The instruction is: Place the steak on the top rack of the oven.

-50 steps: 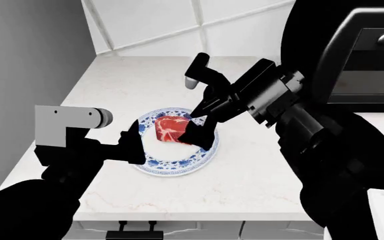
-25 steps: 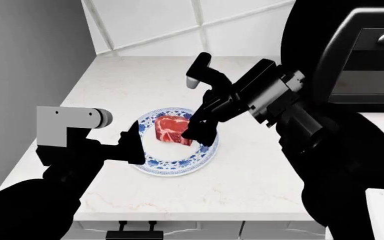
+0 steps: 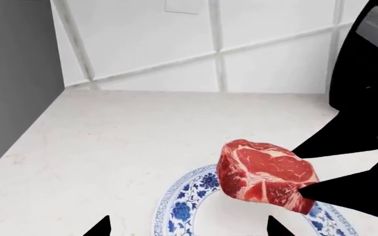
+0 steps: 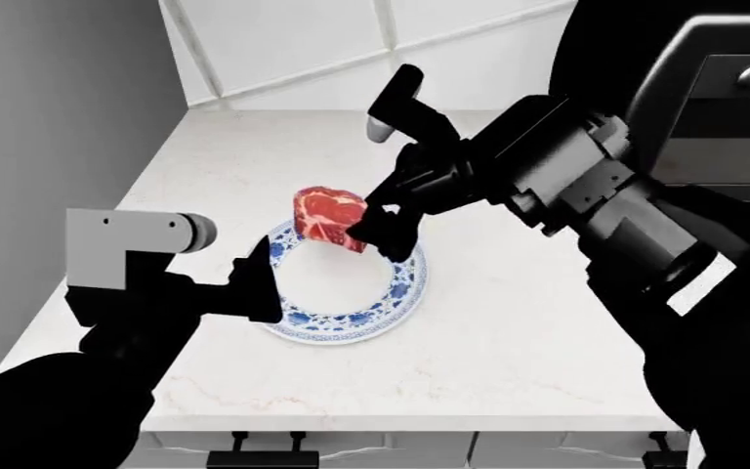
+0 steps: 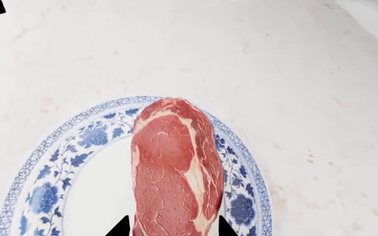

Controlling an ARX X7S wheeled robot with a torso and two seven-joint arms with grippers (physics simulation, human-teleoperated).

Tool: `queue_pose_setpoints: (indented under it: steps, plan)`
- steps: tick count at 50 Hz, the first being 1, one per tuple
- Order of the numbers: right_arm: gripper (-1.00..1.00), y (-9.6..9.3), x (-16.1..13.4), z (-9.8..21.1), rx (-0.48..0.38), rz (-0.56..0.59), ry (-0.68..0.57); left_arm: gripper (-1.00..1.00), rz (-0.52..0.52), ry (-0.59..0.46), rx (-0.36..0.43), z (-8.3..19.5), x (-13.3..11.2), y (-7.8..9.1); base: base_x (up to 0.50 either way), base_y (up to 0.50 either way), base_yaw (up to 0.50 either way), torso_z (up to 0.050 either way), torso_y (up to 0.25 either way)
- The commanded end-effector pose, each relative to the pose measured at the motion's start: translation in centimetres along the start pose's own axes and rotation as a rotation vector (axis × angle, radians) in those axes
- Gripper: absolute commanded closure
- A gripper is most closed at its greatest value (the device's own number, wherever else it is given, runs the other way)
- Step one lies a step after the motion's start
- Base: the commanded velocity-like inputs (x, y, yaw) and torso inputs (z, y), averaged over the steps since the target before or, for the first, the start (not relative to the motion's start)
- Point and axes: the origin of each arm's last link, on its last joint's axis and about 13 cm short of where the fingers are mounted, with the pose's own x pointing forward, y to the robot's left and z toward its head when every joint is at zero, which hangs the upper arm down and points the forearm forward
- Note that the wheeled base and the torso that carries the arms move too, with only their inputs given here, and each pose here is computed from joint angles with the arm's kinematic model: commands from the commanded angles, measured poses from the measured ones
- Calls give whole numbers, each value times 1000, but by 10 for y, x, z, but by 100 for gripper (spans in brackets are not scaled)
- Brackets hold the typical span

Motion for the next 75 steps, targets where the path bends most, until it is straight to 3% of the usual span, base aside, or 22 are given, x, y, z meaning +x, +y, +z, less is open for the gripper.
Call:
queue_pose_setpoints:
  steps: [1,29,38,49,56,75]
  plan:
    - [100,21,-17,2,-23,-54,-101,-100,-6,-8,0,1,-6,-2,0,0,0,0,0]
    - [100,84,-48,-22,73,-315,-266,-100,-30,-36,-10,6,-22,-6,0,0,0,0,0]
    - [100,101,-60,-26,100,-333,-310,-100,-44,-38,-3,6,-26,-9,0,0,0,0,0]
    - [100,109,-69,-27,138,-357,-358,-100,-56,-39,0,7,-29,-11,0,0,0,0,0]
    - [100,111,-70,-25,105,-378,-331,-100,-67,-48,3,9,-32,-12,-65,0,0,0,1]
    - [100,116,-75,-22,78,-400,-318,-100,-65,-62,3,11,-36,-10,-495,68,0,0,0]
